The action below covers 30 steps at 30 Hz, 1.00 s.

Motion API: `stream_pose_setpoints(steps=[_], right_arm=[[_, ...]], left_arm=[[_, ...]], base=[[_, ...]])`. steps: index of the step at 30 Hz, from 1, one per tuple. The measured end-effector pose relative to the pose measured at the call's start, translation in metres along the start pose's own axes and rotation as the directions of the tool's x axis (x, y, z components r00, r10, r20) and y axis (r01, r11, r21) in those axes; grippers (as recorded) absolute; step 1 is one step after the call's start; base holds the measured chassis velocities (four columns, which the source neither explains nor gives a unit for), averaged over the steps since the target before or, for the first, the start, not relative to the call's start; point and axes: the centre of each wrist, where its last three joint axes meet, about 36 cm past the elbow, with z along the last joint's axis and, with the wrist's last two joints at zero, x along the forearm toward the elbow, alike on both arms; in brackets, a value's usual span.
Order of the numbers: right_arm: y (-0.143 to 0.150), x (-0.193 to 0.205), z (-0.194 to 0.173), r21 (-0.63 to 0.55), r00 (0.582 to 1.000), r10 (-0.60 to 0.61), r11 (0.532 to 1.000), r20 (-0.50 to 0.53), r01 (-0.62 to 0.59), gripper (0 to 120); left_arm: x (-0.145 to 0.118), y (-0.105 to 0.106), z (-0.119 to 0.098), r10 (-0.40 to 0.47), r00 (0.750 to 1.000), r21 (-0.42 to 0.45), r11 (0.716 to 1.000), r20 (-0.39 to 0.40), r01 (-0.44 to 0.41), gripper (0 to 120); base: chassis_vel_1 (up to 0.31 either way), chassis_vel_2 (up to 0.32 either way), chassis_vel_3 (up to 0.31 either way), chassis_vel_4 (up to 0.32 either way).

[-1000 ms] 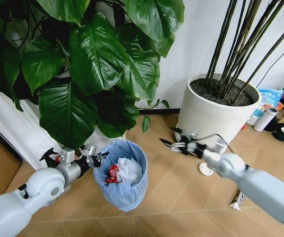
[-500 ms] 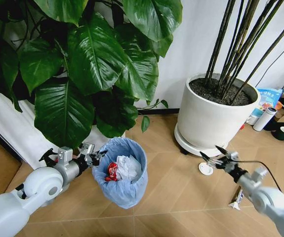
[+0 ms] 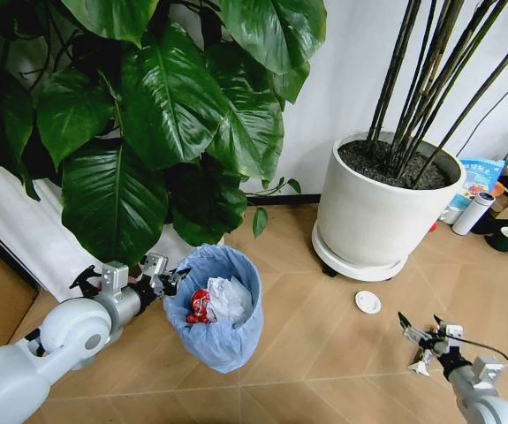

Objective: Pick up the trash bin and place the garbage on the floor into it.

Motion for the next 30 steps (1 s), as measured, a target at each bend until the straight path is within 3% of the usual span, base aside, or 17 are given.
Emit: stream_pose_setpoints(steps=[12,19,30], right_arm=[[-0.019,-0.035,0.017,0.054,0.993,-0.104,0.993,-0.059,0.107,100],[-0.037,-0.093,-0.005,0.176,0.958,-0.257,0.945,-0.125,0.277,100],[-0.044,-0.122,-0.026,0.241,0.889,-0.366,0.869,-0.277,0.433,100]], left_arm=[[0.001,0.003,-0.001,-0.008,1.000,0.006,1.000,-0.006,0.008,0],[0.001,0.008,-0.007,-0.011,1.000,0.009,1.000,0.002,0.011,0],[-0.001,0.013,-0.007,0.002,1.000,0.014,1.000,0.001,-0.002,0]], base=[[0.000,0.000,0.000,0.000],[0.000,0.000,0.000,0.000],[0.000,0.000,0.000,0.000]])
